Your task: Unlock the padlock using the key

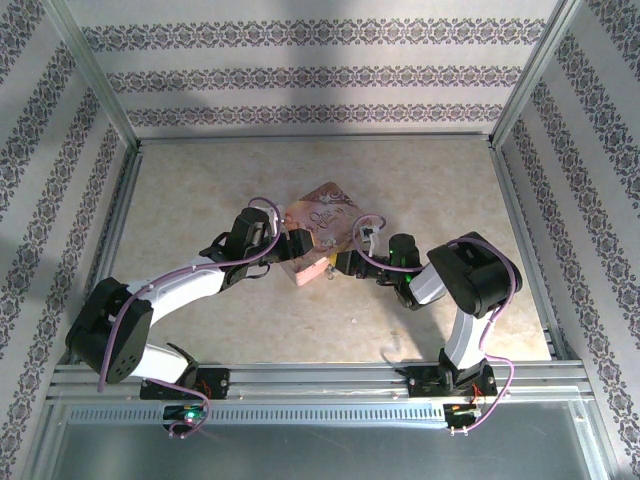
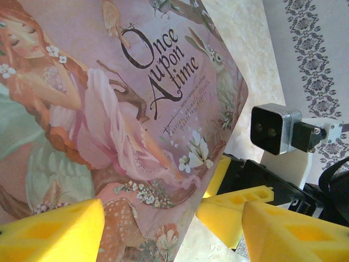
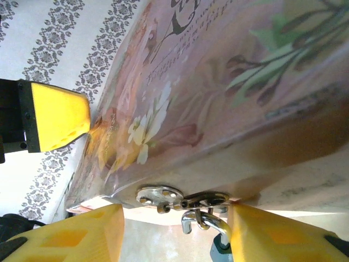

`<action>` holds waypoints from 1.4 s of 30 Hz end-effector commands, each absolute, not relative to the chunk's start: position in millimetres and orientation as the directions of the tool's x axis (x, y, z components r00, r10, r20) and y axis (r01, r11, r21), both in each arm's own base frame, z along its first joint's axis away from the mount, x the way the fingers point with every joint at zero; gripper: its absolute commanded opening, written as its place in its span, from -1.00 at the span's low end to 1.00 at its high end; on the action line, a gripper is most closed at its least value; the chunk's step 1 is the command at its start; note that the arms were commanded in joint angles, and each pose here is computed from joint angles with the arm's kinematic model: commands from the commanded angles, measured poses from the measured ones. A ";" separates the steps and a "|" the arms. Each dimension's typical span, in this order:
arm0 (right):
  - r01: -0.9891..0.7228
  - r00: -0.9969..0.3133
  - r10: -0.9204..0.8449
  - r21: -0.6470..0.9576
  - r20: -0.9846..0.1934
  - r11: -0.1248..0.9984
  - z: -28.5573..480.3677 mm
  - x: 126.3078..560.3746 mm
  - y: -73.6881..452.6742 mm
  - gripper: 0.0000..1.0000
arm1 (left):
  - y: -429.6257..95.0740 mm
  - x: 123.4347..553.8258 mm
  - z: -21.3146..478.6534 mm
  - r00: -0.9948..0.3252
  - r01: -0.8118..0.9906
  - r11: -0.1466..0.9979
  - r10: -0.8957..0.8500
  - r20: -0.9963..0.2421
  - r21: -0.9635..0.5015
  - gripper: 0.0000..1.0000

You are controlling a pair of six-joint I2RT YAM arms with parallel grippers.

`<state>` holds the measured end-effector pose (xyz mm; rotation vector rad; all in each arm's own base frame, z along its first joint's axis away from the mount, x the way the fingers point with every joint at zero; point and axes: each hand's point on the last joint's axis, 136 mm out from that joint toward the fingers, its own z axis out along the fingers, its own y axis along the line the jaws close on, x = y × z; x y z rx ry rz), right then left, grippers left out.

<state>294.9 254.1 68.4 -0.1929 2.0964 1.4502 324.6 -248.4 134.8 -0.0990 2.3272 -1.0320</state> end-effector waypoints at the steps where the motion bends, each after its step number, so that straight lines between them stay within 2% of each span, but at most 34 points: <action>1: -0.475 -0.809 0.186 0.806 -0.558 0.353 76.8 288.2 258.3 -0.01 | -243.6 320.5 120.6 -0.850 0.128 0.718 -0.276 -0.448 -0.684 0.36; 15: -0.431 -0.828 0.193 0.818 -0.526 0.381 63.6 285.0 252.4 -0.37 | -242.8 320.0 119.6 -0.851 0.125 0.724 -0.273 -0.449 -0.678 0.35; 28: -0.405 -0.839 0.194 0.821 -0.509 0.404 54.9 283.5 249.0 -0.96 | -241.9 320.5 119.4 -0.850 0.124 0.727 -0.273 -0.450 -0.675 0.35; 42: -0.321 -0.816 0.331 0.848 -0.474 0.422 68.1 295.1 236.9 -1.00 | -236.8 315.4 106.9 -0.856 0.107 0.742 -0.269 -0.440 -0.662 0.34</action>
